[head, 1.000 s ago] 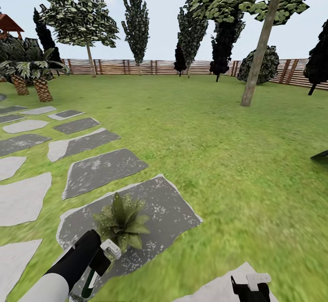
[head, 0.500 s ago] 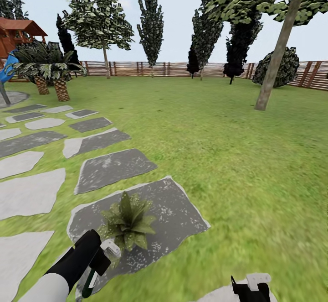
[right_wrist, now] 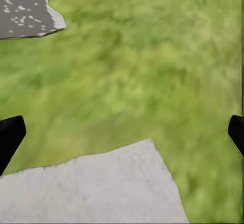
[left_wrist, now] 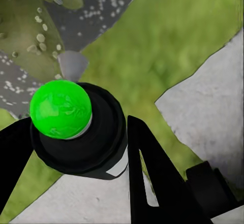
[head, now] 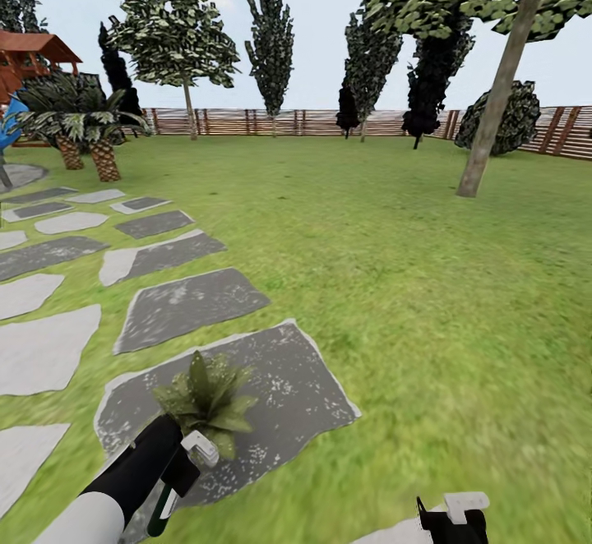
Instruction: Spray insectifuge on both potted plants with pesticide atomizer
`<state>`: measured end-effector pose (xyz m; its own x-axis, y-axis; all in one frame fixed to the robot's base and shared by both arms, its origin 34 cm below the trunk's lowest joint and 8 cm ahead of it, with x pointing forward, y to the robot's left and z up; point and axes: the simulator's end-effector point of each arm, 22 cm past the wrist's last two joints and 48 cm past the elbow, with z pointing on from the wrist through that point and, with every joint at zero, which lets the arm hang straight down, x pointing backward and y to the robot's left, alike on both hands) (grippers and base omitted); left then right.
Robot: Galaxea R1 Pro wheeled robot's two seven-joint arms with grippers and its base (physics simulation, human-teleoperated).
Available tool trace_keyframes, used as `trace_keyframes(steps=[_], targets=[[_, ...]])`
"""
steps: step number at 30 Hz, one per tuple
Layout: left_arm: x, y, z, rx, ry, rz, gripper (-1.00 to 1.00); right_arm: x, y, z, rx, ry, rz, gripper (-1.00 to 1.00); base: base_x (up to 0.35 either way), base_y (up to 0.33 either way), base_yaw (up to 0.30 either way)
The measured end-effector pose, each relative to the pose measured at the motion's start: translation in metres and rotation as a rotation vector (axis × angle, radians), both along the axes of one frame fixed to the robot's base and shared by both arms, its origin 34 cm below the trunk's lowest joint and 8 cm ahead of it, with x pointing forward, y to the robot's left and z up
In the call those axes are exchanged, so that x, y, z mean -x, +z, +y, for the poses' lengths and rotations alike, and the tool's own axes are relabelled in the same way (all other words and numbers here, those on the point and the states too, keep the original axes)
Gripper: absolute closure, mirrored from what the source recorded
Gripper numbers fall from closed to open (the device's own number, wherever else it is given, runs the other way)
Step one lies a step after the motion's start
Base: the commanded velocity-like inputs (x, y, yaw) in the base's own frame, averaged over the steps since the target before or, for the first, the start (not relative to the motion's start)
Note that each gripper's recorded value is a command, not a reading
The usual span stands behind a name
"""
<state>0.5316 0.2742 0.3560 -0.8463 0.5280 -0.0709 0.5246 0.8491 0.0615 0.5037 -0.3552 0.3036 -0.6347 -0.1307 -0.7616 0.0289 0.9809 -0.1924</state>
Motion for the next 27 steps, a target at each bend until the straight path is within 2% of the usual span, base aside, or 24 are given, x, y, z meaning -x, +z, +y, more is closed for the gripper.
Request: trace_keyframes(steps=[10, 18, 22, 27], targets=[[0.0001, 0.0000, 0.0002, 0.000, 0.002, 0.001, 1.00, 0.0002, -0.0002, 0.0001, 0.000, 0.000, 0.001, -1.00, 0.005, -0.233, 0.234], [0.0000, 0.0001, 0.0004, 0.000, 0.003, 0.001, 1.00, 0.0002, -0.0003, 0.0002, -0.001, 0.000, 0.001, -1.00, 0.000, -0.027, 0.276], [0.0001, 0.0002, 0.0002, 0.000, 0.002, 0.001, 1.00, 0.0001, -0.0001, 0.0000, 0.000, -0.001, 0.000, -1.00, 0.042, -0.012, 0.070], [0.0000, 0.0004, 0.0000, 0.001, 0.003, 0.000, 1.00, 0.0003, 0.0003, -0.0014, 0.002, -0.001, 0.000, -1.00, 0.222, -0.176, 0.002]])
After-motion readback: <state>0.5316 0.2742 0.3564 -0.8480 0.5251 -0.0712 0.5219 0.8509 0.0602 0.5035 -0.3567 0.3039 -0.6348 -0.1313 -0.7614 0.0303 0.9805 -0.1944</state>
